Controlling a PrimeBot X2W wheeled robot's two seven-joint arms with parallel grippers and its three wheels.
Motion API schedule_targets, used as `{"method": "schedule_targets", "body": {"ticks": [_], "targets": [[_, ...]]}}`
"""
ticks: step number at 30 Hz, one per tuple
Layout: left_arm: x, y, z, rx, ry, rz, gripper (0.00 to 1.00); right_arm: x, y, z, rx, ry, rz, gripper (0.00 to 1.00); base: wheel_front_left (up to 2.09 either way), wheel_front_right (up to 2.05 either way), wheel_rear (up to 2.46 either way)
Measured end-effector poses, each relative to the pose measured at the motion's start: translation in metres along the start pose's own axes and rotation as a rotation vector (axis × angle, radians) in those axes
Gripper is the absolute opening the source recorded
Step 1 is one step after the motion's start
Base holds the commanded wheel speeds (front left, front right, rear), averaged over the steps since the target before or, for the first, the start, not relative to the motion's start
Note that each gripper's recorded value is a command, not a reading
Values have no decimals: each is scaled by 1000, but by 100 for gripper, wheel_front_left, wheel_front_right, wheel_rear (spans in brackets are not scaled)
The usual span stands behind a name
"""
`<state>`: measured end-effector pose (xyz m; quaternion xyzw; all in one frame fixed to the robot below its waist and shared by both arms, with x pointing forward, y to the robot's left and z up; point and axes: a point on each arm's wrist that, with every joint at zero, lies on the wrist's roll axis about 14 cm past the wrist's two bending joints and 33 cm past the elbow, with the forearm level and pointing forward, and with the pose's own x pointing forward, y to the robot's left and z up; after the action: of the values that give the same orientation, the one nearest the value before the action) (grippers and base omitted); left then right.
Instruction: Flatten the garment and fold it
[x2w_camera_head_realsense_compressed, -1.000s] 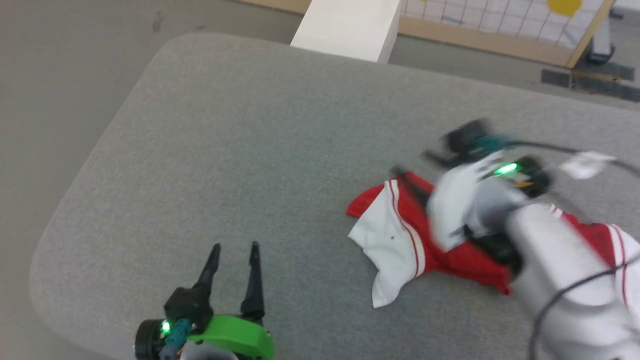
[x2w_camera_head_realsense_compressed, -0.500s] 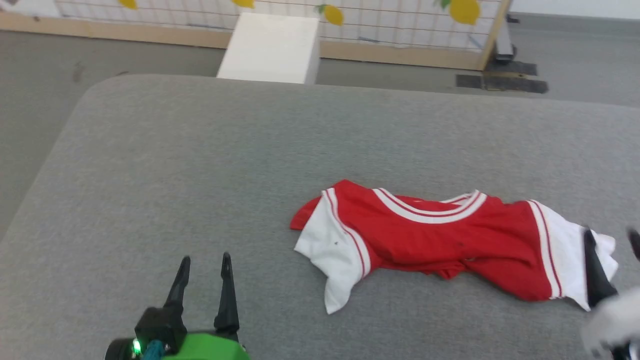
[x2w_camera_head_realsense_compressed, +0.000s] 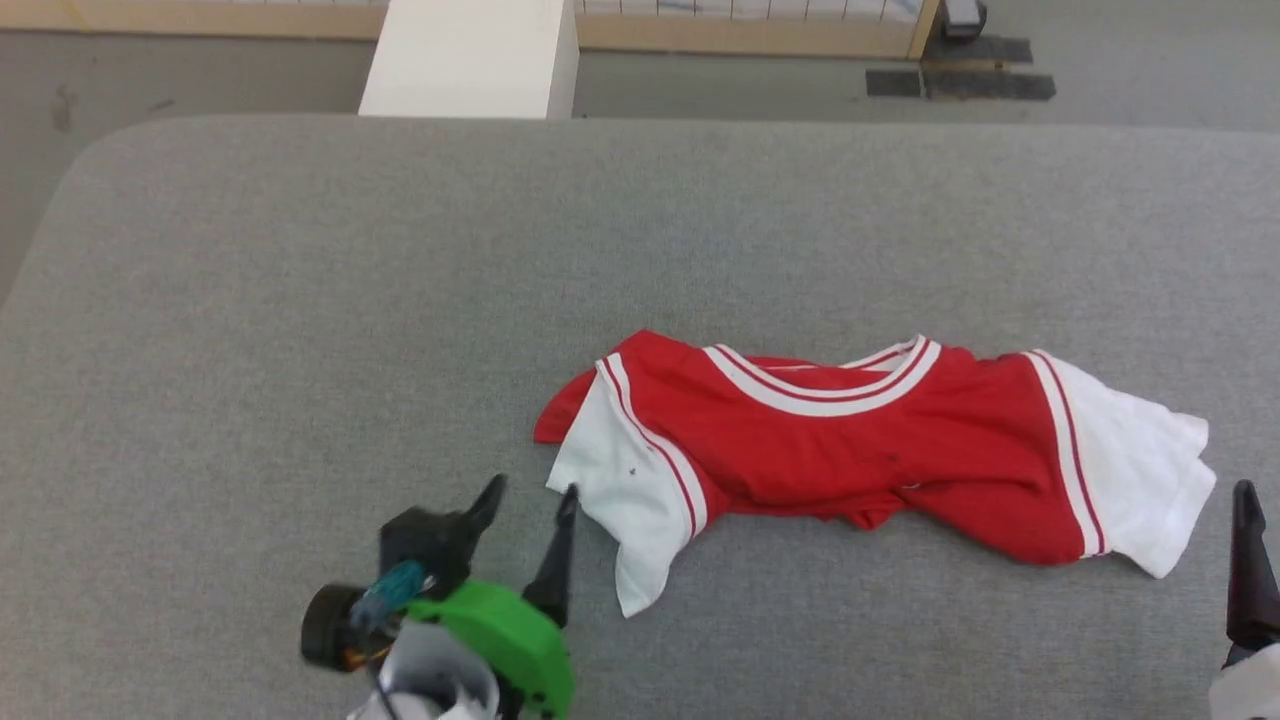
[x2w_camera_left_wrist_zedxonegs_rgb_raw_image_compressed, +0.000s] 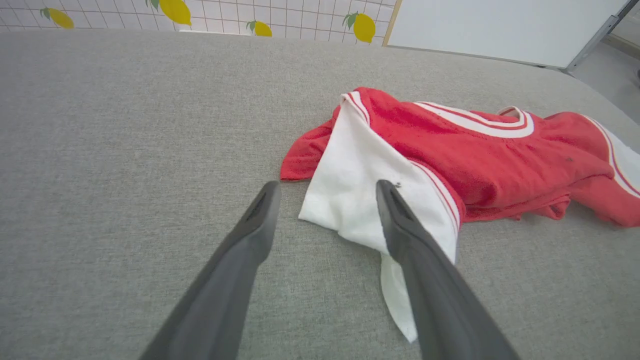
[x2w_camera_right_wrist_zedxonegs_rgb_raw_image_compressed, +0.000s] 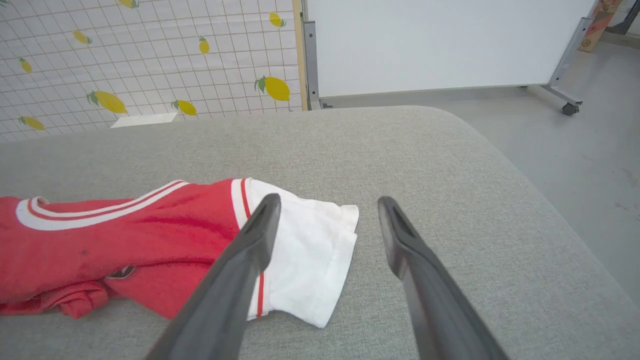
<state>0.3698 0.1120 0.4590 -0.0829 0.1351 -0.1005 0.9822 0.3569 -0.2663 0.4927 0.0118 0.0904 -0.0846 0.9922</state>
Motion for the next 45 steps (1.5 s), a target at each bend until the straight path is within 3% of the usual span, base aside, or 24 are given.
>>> {"method": "schedule_targets", "body": {"ticks": [20, 22, 29, 34, 40, 45], "targets": [[59, 15, -65, 125, 279, -29, 100, 26, 19, -26, -27, 107, 42, 100, 0, 0, 0], [62, 13, -69, 125, 301, -40, 0, 25, 18, -26, -28, 109, 37, 100, 0, 0, 0], [62, 4, -73, 94, 368, -58, 0, 23, 15, -23, -27, 105, 31, 100, 0, 0, 0], [55, 9, -61, 78, 320, -19, 0, 20, 20, -17, -19, 87, 47, 100, 0, 0, 0], [28, 39, -20, -105, 126, 133, 0, 13, 28, -7, -7, 55, 76, 100, 0, 0, 0], [-16, 83, 2, -150, 28, 286, 0, 6, 29, 0, -6, 39, 82, 100, 0, 0, 0]]}}
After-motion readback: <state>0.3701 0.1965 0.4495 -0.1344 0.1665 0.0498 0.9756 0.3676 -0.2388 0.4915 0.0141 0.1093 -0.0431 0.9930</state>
